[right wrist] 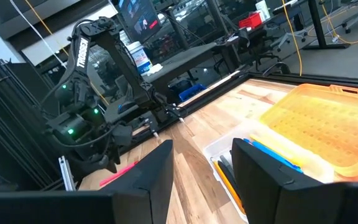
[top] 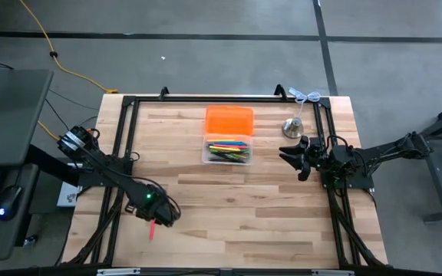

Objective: Pick & place school supplies into a supply box
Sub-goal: Put the pink pen into the orange supply box

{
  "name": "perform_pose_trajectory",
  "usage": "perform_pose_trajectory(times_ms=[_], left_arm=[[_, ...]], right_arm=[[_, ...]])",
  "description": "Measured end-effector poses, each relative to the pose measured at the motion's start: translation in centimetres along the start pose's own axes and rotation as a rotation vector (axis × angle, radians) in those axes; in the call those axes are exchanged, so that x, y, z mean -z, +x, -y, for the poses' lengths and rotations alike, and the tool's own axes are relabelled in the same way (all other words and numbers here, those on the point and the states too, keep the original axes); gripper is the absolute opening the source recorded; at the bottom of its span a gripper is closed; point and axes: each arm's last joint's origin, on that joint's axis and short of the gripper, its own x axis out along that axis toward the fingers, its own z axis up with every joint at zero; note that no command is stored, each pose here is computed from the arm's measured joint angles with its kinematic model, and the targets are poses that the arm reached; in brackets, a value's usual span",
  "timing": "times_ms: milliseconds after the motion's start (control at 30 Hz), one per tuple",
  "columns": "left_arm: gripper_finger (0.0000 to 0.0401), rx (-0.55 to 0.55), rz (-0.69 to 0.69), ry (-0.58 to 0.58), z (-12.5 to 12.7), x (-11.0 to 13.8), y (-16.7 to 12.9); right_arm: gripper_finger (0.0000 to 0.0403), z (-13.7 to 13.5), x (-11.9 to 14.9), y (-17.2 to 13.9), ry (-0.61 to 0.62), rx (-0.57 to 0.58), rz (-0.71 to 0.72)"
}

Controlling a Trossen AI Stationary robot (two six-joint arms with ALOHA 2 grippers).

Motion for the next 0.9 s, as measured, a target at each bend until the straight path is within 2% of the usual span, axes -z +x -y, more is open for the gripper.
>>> perform_pose_trajectory(times_ms=[600, 900], left_arm=[[0.0195, 0.074, -0.034, 0.02, -0.9, -1.2, 2.9], [0.0195, 0.087, -0.039, 0.103, -0.9, -1.2, 3.0]], right_arm=[[0.014, 0.0, 0.0, 0.0, 0.001, 0.0, 0.0], [0.014, 0.0, 0.0, 0.0, 0.001, 0.008, 0.005]])
